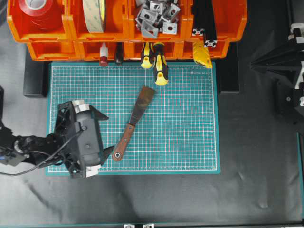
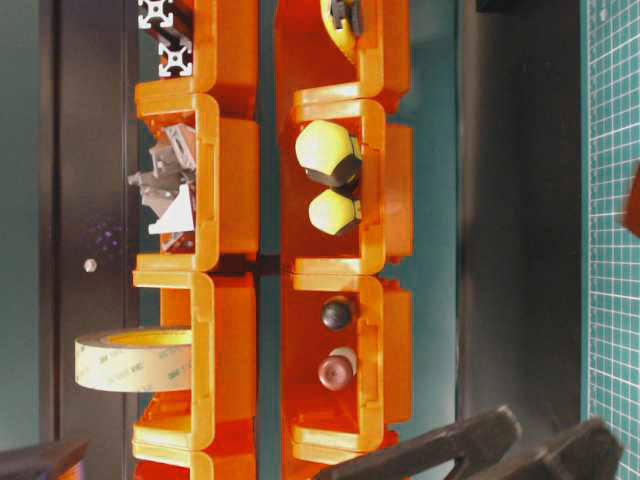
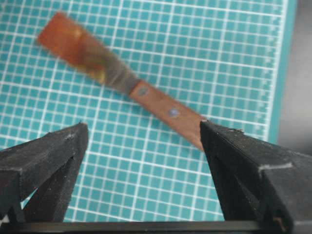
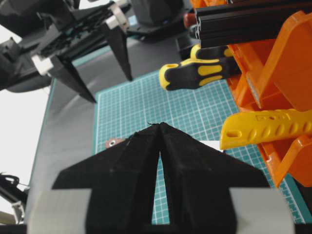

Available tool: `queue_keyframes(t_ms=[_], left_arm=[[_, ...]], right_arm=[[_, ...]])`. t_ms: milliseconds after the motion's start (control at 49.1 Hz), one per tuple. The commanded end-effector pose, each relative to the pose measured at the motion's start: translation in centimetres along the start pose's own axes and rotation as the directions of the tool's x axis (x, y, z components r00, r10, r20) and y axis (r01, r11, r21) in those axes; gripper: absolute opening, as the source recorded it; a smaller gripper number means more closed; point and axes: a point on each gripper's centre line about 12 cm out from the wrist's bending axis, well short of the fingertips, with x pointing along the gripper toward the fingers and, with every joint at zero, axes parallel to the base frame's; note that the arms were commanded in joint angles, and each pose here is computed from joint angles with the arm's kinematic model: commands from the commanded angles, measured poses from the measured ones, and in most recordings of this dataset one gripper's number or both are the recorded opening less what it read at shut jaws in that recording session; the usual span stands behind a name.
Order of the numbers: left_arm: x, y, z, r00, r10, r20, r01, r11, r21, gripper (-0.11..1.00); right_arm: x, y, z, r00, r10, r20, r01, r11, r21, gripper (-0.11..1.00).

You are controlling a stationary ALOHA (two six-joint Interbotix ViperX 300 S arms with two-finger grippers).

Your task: Pick scraper from container rack with left arm.

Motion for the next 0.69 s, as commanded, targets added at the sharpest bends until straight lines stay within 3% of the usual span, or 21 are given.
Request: queue_keyframes(t_ms=[0, 265, 509, 570, 672], left_arm=[[-2.2, 0.0, 1.4, 0.997, -0.041, 0.061, 0.043, 0.999, -0.021, 0.89], [-8.6, 3.3, 2.3, 0.975, -0.100, 0.197, 0.118, 0.990, -0.081, 0.88], [-16.4, 8.4, 1.4, 0.904, -0.164, 0.394, 0.230, 0.965, -0.124, 0.87], [-18.0, 9.7, 0.9, 0.881, -0.173, 0.441, 0.248, 0.962, -0.118, 0.86], [-20.1, 11.3, 0.2, 0.839, -0.194, 0.509, 0.258, 0.964, -0.058, 0.85]], right_arm=[[0.2, 0.2, 0.5, 1.000, 0.003, 0.015, -0.003, 1.000, 0.002, 0.01], [-0.1, 0.3, 0.9, 0.999, 0.008, 0.033, -0.008, 1.000, 0.003, 0.01], [-0.2, 0.3, 1.0, 0.999, 0.011, 0.037, -0.011, 1.000, -0.005, 0.01], [-0.2, 0.3, 0.9, 0.999, 0.009, 0.036, -0.008, 1.000, -0.008, 0.01], [-0.2, 0.3, 1.0, 0.999, 0.010, 0.037, -0.009, 1.000, -0.013, 0.01]])
